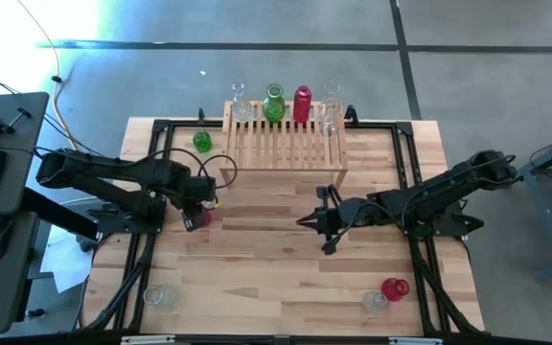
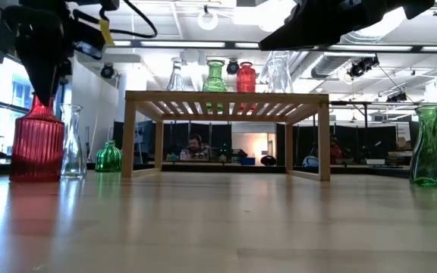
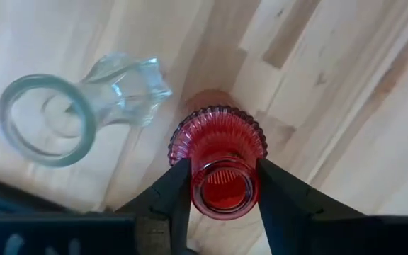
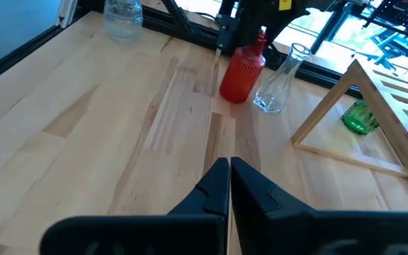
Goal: Sort vases onto shelf
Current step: Put the red vase on the shelf aligned with the other red vase
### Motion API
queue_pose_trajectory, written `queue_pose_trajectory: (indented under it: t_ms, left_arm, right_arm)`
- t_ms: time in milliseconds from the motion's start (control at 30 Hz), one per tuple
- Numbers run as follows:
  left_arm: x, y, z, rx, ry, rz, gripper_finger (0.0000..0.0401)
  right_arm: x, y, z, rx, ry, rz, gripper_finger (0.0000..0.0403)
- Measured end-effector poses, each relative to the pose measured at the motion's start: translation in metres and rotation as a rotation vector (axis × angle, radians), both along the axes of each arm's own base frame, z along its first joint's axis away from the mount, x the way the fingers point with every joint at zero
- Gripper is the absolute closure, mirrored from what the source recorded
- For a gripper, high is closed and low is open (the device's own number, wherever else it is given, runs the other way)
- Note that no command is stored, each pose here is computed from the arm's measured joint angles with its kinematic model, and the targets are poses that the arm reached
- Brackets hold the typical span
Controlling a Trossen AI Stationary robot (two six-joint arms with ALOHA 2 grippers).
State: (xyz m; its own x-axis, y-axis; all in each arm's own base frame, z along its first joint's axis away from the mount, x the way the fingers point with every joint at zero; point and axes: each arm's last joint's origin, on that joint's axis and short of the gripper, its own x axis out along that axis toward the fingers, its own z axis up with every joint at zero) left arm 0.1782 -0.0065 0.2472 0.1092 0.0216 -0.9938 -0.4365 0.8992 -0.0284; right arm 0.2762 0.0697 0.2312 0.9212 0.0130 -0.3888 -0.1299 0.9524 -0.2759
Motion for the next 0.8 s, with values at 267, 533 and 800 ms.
queue_pose_trajectory:
  t_ms: [267, 533, 800]
  left_arm:
    - [0.016, -0.003, 0.014, -0.081, -0.164, -0.017, 0.0285]
    - [0.054, -0.008, 0.029, -0.085, -0.295, -0.119, 0.0285]
    - [0.12, -0.008, 0.023, -0.024, -0.23, -0.356, 0.0285]
  right_arm:
    - [-0.003, -0.001, -0.005, 0.046, 0.061, -0.027, 0.0402]
    - [-0.003, -0.001, -0.007, 0.068, 0.082, -0.038, 0.0402]
    - [-0.006, -0.001, -0.011, 0.099, 0.128, -0.06, 0.0402]
